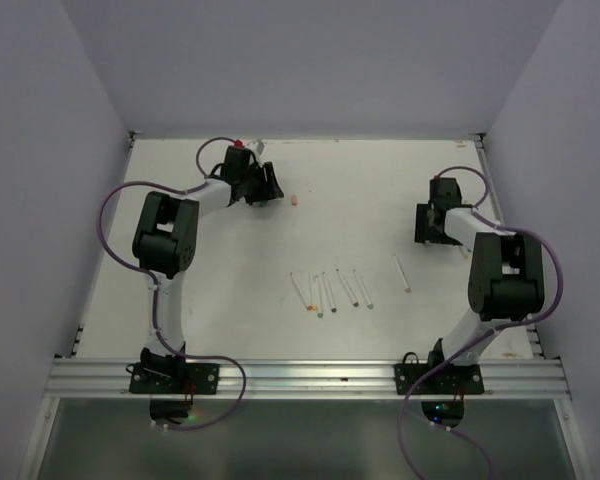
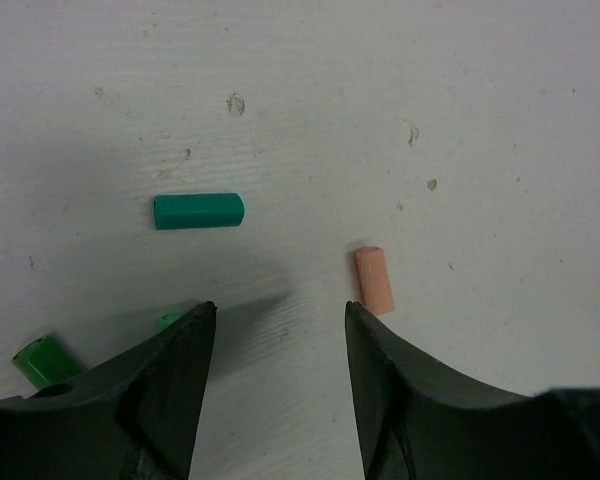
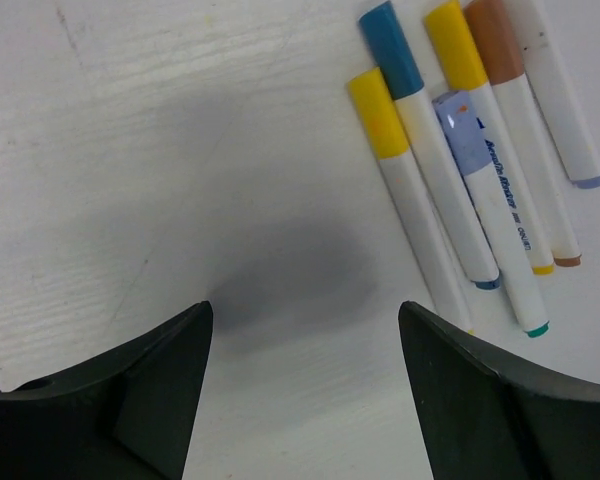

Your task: Open the pen caps

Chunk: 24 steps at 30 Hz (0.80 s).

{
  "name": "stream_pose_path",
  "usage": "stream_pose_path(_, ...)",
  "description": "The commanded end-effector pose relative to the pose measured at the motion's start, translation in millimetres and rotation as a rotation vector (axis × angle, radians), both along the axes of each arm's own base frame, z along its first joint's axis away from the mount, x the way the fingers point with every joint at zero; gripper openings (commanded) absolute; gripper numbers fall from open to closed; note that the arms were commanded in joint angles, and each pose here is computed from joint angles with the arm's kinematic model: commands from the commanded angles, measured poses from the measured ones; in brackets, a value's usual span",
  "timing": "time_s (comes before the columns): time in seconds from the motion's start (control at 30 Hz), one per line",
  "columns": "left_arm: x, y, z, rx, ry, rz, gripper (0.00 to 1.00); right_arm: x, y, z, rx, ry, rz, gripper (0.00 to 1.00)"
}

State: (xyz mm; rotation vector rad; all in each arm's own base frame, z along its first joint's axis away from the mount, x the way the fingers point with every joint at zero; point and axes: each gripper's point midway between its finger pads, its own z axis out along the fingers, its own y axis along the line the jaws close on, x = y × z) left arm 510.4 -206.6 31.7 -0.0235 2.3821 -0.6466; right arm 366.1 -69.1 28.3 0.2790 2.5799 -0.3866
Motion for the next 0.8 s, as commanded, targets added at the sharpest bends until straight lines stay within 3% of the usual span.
stream_pose_path(0.0, 1.8, 12.4, 0.3, 0.023, -0.004, 0.028, 0.59, -11.7, 18.4, 15.1, -0.099, 0.031, 0.081, 0.79)
stream_pose_path(0.37, 1.4, 7.8, 41.9, -0.024, -0.077, 0.025, 0.6, -56.8, 51.4, 36.5, -0.168, 0.07, 0.189, 0.78)
stream_pose_path(0.53, -0.9, 6.0, 52.9, -0.038, -0.093, 0.021, 0.6, -54.5, 77.3, 39.5, -0.166, 0.063, 0.265, 0.76)
stream_pose_path(0.77, -8.0, -7.1, 71.6, -0.092, -0.124, -0.033, 0.6, -55.2, 67.0, 16.3, -0.237, 0.129, 0.249, 0.78)
